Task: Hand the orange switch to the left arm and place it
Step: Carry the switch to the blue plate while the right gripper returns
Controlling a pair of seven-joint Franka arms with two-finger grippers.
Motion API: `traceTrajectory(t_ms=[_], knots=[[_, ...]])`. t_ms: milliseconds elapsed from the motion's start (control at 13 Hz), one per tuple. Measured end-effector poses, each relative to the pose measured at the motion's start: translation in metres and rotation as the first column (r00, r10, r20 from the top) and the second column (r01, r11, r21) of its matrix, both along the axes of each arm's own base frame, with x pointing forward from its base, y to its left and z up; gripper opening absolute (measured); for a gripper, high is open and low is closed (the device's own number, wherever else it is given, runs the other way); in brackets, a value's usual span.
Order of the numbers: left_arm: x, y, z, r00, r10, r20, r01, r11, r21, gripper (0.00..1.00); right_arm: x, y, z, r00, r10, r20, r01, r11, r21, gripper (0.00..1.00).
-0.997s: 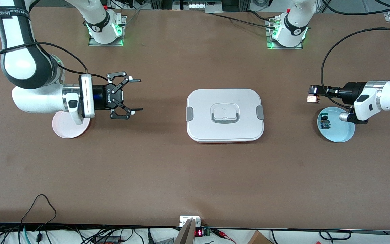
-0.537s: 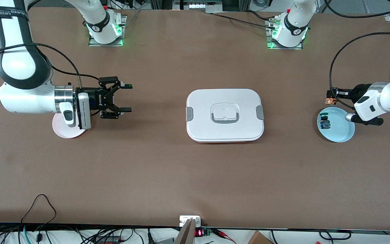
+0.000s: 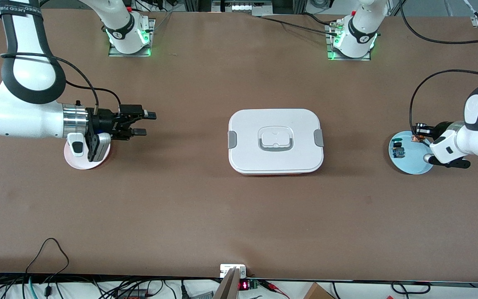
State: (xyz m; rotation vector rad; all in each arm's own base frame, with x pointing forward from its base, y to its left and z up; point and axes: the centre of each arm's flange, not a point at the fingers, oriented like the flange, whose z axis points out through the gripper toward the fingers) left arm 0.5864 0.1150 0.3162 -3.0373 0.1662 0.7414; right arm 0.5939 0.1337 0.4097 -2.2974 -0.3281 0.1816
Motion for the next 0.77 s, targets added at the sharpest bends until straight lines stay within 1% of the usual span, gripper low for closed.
traceTrajectory(t_ms=[77, 153, 230, 307, 460, 537, 614, 690, 767], knots=[[0.001, 0.002, -0.009, 1.0, -0.013, 0.01, 0.013, 1.0, 0.012, 0.38, 0.003, -0.003, 0.007, 0.999, -0.029, -0.028, 0.027, 0.997, -0.075, 1.0], [0.002, 0.003, -0.015, 1.0, -0.023, 0.018, 0.023, 1.0, 0.022, 0.38, 0.005, -0.003, 0.015, 0.998, -0.051, -0.044, 0.043, 0.986, -0.163, 1.0], [0.001, 0.002, -0.021, 0.999, -0.028, 0.027, 0.027, 0.999, 0.024, 0.38, 0.006, -0.002, 0.024, 0.996, -0.068, -0.055, 0.05, 0.962, -0.267, 1.0], [0.0, 0.002, -0.026, 0.999, -0.035, 0.033, 0.033, 0.999, 0.034, 0.38, 0.006, -0.001, 0.032, 0.994, -0.085, -0.067, 0.055, 0.929, -0.366, 1.0], [-0.003, 0.007, -0.036, 0.998, -0.041, 0.054, 0.038, 0.998, 0.057, 0.38, 0.002, -0.008, 0.044, 0.994, -0.088, -0.07, 0.036, 0.84, -0.542, 1.0], [-0.005, 0.011, -0.042, 0.996, -0.042, 0.072, 0.037, 0.997, 0.062, 0.38, 0.001, -0.017, 0.051, 0.995, -0.067, -0.072, 0.009, 0.79, -0.613, 1.0], [-0.009, 0.016, -0.048, 0.995, -0.038, 0.093, 0.033, 0.998, 0.061, 0.38, 0.0, -0.028, 0.06, 0.996, -0.052, -0.072, -0.009, 0.743, -0.669, 1.0], [-0.014, 0.019, -0.053, 0.993, -0.035, 0.112, 0.029, 0.998, 0.06, 0.38, 0.001, -0.039, 0.07, 0.996, -0.051, -0.071, -0.013, 0.713, -0.701, 1.0], [-0.02, 0.023, -0.056, 0.991, -0.035, 0.133, 0.026, 0.998, 0.063, 0.38, 0.003, -0.051, 0.078, 0.996, -0.059, -0.066, -0.007, 0.691, -0.723, 1.0]])
